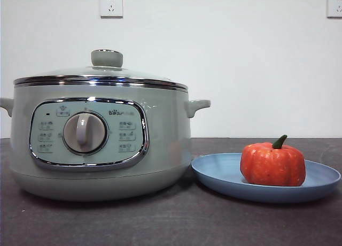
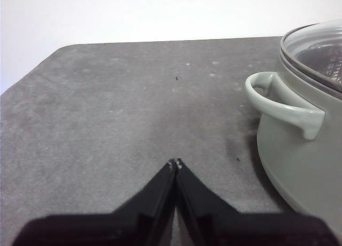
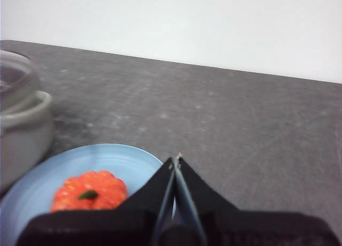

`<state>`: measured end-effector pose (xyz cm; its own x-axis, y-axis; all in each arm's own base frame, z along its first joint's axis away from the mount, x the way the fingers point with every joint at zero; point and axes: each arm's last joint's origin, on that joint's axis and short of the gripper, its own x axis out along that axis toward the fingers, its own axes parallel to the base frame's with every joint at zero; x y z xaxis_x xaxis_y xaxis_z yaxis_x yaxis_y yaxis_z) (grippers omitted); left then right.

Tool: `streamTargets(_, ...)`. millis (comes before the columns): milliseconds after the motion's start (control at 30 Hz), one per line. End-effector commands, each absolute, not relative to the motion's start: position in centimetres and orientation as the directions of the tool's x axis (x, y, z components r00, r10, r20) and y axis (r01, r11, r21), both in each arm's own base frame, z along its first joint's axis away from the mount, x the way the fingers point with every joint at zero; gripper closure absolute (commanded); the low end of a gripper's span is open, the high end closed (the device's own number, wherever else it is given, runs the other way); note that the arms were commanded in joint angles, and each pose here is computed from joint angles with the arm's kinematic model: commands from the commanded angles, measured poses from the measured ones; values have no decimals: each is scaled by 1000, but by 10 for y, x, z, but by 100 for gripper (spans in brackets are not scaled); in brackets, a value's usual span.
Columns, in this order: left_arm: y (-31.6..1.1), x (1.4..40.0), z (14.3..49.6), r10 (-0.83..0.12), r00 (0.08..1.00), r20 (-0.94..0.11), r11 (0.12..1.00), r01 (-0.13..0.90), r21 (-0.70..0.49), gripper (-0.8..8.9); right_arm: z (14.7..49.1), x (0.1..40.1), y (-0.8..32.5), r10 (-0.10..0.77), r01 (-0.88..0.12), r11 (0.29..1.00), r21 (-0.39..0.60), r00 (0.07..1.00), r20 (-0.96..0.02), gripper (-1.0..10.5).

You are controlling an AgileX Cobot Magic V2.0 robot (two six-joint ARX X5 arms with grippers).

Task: Take the pumpkin out from the steamer,put the pumpkin in the blue plate,close the lid

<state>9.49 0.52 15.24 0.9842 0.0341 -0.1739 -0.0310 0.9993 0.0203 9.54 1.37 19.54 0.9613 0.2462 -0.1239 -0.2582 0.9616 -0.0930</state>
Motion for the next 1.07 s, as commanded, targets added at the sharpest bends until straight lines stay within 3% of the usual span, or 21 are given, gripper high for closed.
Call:
streamTargets(33, 6, 96, 147, 39, 982, -186, 999, -36, 21, 817, 177, 96, 13, 239, -251, 963, -102, 964, -115, 946)
streamTargets(233, 6, 96, 147, 39, 982, -186, 999, -36, 21, 817, 150, 95, 13, 238, -254, 962, -97, 959, -152, 946)
streamTargets(1067, 6, 96, 147, 39, 982, -186, 999, -36, 21, 817, 150, 95, 13, 240, -257, 962, -92, 958, -158, 946)
